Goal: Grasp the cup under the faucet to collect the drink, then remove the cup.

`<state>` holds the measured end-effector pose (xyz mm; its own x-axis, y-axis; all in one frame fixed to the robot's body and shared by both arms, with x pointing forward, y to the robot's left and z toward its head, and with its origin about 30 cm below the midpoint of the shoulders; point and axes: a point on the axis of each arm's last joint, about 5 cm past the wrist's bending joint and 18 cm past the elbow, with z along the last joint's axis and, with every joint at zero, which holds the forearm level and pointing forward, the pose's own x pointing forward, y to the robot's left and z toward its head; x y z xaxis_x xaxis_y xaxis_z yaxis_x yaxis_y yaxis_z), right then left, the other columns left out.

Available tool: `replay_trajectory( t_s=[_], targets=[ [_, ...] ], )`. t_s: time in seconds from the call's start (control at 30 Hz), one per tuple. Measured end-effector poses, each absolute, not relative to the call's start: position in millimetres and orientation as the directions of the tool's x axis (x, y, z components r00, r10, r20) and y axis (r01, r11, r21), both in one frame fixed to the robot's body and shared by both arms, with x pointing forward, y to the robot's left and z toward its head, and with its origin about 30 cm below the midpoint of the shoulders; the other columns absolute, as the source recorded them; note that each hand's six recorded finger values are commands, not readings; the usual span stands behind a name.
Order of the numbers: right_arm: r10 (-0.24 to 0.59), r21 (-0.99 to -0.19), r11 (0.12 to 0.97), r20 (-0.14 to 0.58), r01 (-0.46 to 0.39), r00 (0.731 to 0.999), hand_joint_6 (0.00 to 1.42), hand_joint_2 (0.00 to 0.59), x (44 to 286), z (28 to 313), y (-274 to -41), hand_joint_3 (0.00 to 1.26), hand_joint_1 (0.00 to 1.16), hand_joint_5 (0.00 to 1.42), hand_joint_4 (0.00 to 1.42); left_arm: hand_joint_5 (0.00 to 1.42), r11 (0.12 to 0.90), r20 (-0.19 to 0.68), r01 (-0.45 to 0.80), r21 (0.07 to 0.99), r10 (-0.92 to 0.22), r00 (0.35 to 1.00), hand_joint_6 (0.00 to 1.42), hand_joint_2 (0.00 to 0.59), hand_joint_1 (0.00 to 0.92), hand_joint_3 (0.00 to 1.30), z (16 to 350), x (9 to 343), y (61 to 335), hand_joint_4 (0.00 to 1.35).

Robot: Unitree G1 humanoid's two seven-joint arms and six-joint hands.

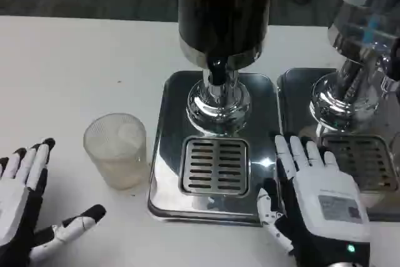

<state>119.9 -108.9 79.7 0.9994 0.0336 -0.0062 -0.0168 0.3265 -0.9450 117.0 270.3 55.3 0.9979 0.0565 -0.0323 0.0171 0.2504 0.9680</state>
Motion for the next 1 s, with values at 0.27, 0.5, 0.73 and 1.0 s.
replay_trajectory(
  t_s=[0.27,0.5,0.73,1.0],
  targets=[
    [0.037,-0.944,0.328,-0.005,-0.017,0.999,0.00,0.586,119.6,79.8,-107.8,0.01,0.04,0.00,0.00,0.00,0.252,-0.032,0.018,0.968,0.054,0.998,0.00,0.124,0.000,0.00,55.0,118.0,269.7,0.00],
    [0.044,-0.945,0.326,-0.003,-0.017,0.999,0.00,0.586,119.9,79.8,-107.5,0.01,0.04,0.00,0.00,0.00,0.268,-0.038,0.015,0.963,0.080,0.996,0.00,0.121,0.000,0.00,52.2,116.3,266.2,0.00],
    [0.063,-0.946,0.324,0.011,-0.010,0.998,0.00,0.586,122.0,81.0,-107.6,0.02,0.04,0.00,0.00,0.00,0.272,-0.044,0.015,0.962,0.100,0.994,0.00,0.116,0.000,0.00,51.6,112.2,264.2,0.00],
    [0.069,-0.947,0.322,0.012,-0.011,0.998,0.00,0.586,122.5,81.1,-108.0,0.02,0.05,0.00,0.00,0.00,0.277,-0.049,0.017,0.961,0.110,0.993,0.00,0.094,0.000,0.00,51.2,109.2,263.2,0.00]
  ],
)
